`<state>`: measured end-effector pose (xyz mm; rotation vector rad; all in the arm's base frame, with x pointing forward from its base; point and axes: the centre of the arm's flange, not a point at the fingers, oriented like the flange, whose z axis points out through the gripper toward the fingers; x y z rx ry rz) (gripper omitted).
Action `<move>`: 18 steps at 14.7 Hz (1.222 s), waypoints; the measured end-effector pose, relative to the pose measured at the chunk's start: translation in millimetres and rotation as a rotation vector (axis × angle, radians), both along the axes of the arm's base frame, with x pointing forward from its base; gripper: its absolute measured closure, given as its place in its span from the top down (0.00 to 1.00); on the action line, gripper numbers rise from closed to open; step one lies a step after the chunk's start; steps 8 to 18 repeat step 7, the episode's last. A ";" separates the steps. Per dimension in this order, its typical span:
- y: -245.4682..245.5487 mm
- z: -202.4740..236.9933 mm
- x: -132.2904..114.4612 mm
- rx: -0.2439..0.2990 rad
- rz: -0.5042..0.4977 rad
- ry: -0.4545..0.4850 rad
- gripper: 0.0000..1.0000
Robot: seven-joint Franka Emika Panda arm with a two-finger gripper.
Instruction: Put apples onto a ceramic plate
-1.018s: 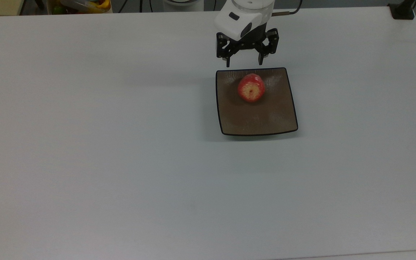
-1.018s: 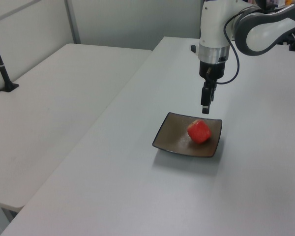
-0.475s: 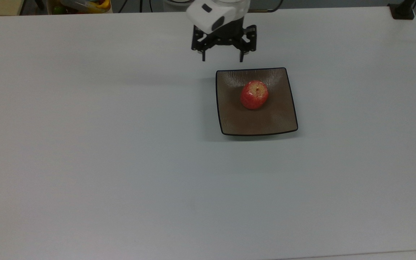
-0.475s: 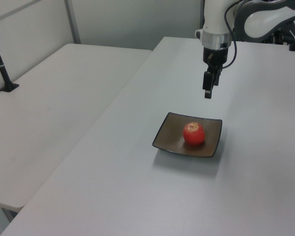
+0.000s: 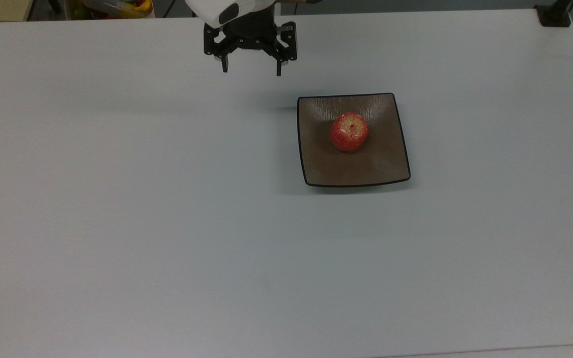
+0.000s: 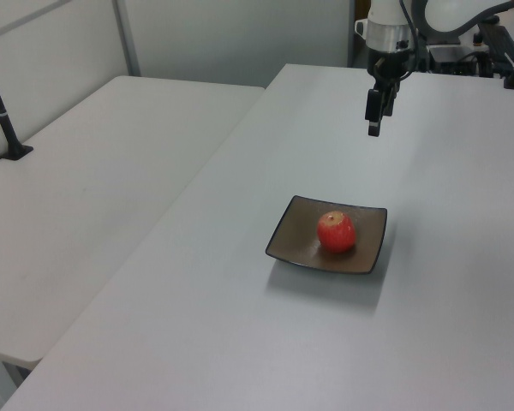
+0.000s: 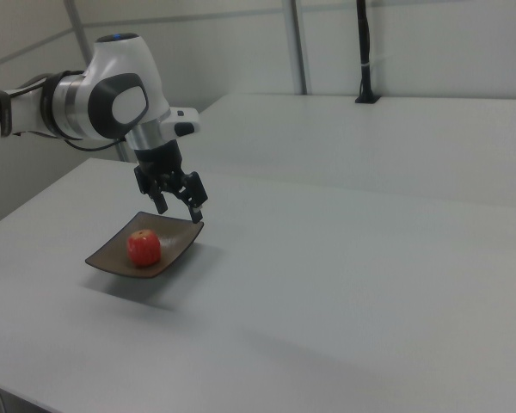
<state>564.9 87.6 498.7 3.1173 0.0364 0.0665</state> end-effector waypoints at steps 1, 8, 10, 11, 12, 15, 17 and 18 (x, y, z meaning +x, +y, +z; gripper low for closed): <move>0.3 0.5 -0.2 0.000 0.010 -0.001 1.00; 1.3 0.0 -0.2 -0.001 0.029 0.001 1.00; 1.3 0.0 -0.2 -0.001 0.029 0.001 1.00; 1.3 0.0 -0.2 -0.001 0.029 0.001 1.00; 1.3 0.0 -0.2 -0.001 0.029 0.001 1.00; 1.3 0.0 -0.2 -0.001 0.029 0.001 1.00; 1.3 0.0 -0.2 -0.001 0.029 0.001 1.00; 1.3 0.0 -0.2 -0.001 0.029 0.001 1.00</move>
